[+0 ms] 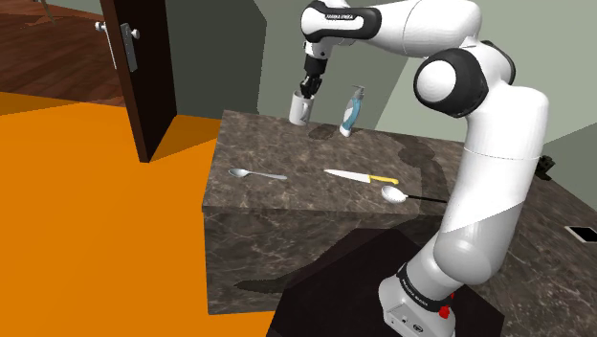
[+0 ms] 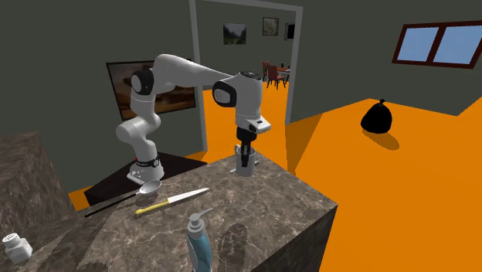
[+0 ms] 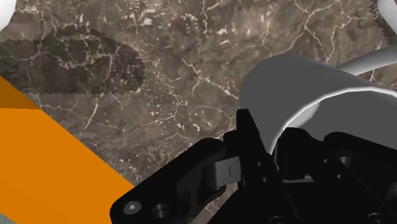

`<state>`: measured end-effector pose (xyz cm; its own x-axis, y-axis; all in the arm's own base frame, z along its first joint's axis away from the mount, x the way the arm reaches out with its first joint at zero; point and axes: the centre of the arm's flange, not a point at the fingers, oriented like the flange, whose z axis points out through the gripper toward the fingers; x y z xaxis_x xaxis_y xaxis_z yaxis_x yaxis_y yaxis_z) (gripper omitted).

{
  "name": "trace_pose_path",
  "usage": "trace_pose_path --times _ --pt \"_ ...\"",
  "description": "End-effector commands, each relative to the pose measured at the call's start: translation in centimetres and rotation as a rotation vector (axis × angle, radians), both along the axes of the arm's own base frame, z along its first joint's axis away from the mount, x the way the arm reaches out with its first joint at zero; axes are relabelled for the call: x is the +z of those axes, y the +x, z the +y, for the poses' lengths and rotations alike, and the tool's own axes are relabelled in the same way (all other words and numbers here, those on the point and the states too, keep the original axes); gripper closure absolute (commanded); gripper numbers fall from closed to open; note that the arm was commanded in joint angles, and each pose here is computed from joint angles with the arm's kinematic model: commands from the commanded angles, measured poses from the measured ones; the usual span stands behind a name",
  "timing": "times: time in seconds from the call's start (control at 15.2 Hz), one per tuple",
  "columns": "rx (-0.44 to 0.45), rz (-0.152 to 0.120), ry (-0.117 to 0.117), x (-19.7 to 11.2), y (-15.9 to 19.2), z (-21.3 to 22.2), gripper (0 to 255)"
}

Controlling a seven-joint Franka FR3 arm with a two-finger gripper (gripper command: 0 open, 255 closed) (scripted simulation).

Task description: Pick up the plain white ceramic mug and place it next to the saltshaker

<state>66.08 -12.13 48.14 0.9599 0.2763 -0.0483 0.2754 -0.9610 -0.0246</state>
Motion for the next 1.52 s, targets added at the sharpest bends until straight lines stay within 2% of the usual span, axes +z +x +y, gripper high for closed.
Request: trace_pose_path --times 0.0,0.46,1.45 --pt "0.000 0.000 0.000 1.0 0.0 0.1 255" --pt "0.000 0.000 0.000 4.3 0.0 0.1 255" --pt "0.000 0.000 0.000 4.3 -16.7 -10.6 255"
